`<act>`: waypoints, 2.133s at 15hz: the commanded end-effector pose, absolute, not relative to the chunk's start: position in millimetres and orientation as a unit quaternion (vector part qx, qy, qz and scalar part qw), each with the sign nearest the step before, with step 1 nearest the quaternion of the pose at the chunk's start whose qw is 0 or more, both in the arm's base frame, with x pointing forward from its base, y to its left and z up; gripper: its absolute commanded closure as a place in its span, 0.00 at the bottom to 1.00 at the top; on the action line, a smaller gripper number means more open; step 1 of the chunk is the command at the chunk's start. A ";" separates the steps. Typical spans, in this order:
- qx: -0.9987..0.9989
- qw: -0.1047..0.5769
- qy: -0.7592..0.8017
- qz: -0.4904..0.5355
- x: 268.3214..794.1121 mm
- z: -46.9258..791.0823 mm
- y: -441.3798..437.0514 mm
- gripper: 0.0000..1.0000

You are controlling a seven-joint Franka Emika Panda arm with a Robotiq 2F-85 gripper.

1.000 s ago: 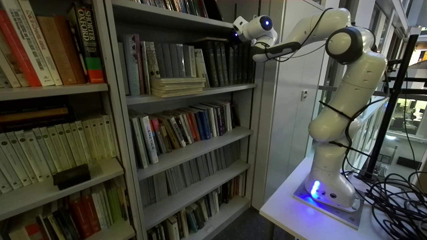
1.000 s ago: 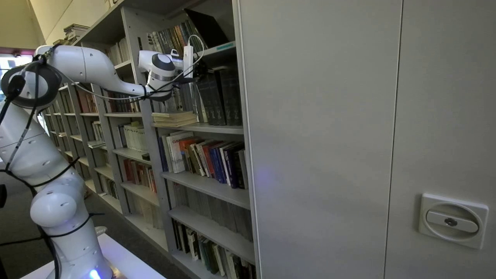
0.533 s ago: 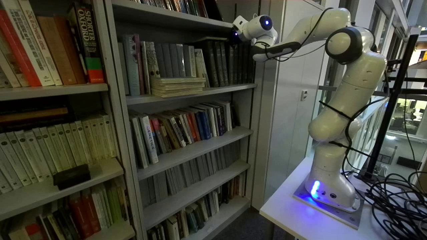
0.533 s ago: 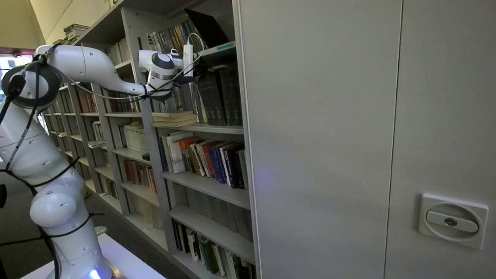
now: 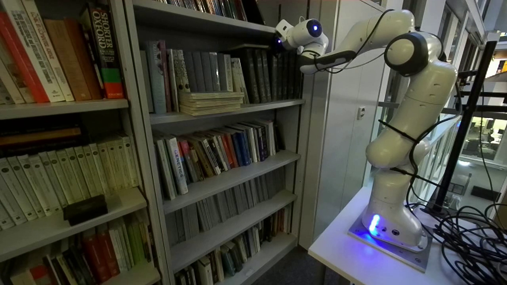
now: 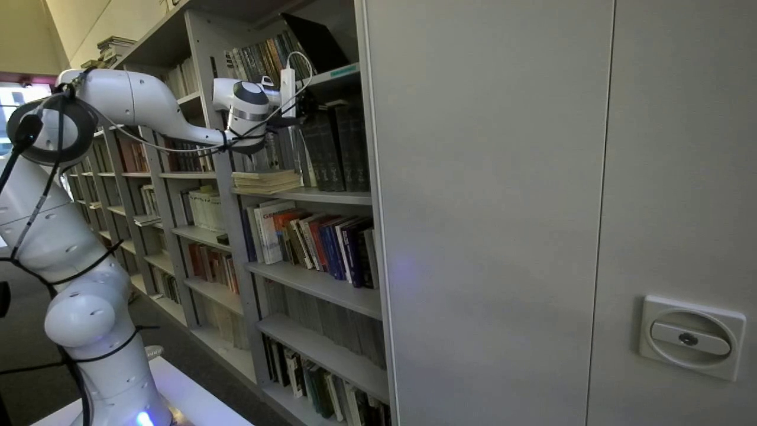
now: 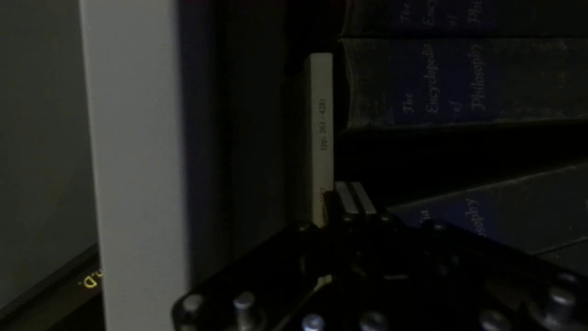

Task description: Pick up the book on top of the pile of books on the bookshelf and then put it on top of the books that are arranged on the shelf

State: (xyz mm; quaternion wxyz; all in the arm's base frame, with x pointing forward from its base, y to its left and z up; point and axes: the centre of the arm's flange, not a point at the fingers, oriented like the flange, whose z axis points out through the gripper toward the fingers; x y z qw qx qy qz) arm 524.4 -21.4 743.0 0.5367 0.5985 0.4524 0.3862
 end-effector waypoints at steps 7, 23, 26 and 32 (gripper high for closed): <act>0.614 0.527 0.447 0.382 484.3 708.9 -50.4 1.00; 0.779 0.407 0.474 0.052 408.4 691.1 -74.5 1.00; 0.792 0.349 0.502 -0.007 431.0 692.0 -81.4 1.00; 0.814 0.198 0.546 -0.007 479.7 658.5 -99.3 1.00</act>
